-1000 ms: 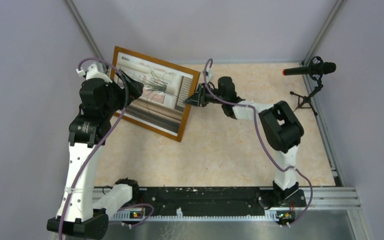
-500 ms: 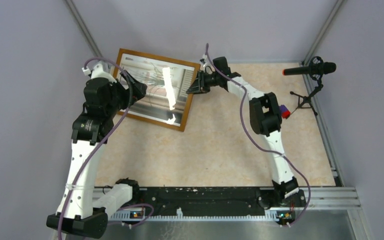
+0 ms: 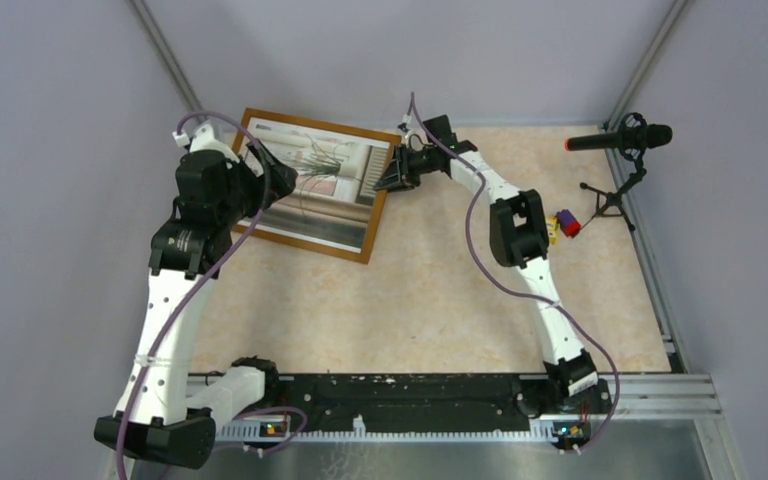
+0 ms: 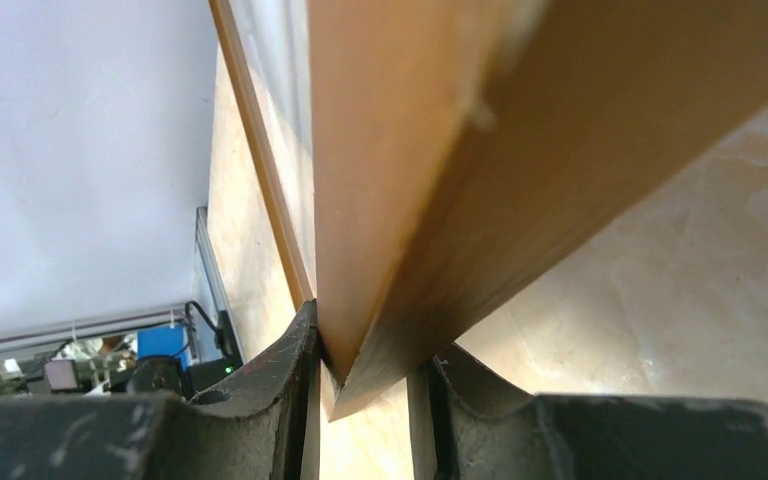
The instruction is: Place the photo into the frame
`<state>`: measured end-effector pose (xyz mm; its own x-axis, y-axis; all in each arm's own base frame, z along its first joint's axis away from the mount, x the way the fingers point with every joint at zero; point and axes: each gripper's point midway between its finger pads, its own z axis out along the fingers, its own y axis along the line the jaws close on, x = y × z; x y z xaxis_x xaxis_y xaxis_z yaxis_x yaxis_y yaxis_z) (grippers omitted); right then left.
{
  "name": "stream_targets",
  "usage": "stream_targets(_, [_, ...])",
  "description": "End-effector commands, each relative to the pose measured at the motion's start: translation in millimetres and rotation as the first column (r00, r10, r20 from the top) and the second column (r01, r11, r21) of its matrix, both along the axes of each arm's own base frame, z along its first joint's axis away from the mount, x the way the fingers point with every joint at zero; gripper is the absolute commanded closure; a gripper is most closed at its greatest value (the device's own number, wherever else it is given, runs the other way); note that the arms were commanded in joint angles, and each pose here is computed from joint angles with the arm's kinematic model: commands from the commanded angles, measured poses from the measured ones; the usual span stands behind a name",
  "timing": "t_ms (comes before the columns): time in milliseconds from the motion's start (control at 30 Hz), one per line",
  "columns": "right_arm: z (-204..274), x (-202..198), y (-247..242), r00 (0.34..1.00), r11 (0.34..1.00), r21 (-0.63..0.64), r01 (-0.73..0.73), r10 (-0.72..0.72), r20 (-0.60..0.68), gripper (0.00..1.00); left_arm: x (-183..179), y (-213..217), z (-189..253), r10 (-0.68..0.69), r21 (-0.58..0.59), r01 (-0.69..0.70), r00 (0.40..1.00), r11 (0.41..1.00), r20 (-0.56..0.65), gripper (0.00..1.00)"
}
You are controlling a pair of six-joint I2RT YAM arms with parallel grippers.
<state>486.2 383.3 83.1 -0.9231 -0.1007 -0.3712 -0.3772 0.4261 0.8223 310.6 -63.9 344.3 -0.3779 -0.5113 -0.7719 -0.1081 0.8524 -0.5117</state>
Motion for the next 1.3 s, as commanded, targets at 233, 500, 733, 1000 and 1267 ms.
stream_targets(233, [-41.6, 67.2, -18.1, 0.923, 0.922, -0.192, 0.336, -0.282, 0.261, 0.76, 3.5, -4.1, 9.0, -0.011, -0.017, 0.012, 0.999, 1.000, 0.044, 0.02])
stream_targets(500, [-28.4, 67.9, -42.2, 0.850, 0.804, -0.291, 0.518, -0.448, 0.276, 0.12, -1.9, -3.7, 11.0, -0.013, -0.020, 0.014, 0.999, 1.000, 0.050, 0.02])
stream_targets(733, [-23.5, 3.8, -60.3, 0.729, 0.608, -0.413, 0.678, -0.632, 0.265, 0.01, -7.7, -3.4, 10.1, -0.008, -0.035, 0.010, 0.998, 0.999, 0.056, 0.02])
stream_targets(1000, [-42.2, -68.2, -17.4, 0.695, 0.550, -0.444, 0.707, -0.656, 0.294, 0.01, -9.7, -13.2, 0.8, -0.055, -0.061, 0.057, 0.998, 0.996, 0.043, 0.02])
stream_targets(1267, [-89.7, -103.5, -21.7, 0.690, 0.426, -0.595, 0.682, -0.646, 0.328, 0.30, -11.9, -8.4, -0.1, -0.040, -0.038, 0.042, 0.998, 0.998, 0.046, 0.02])
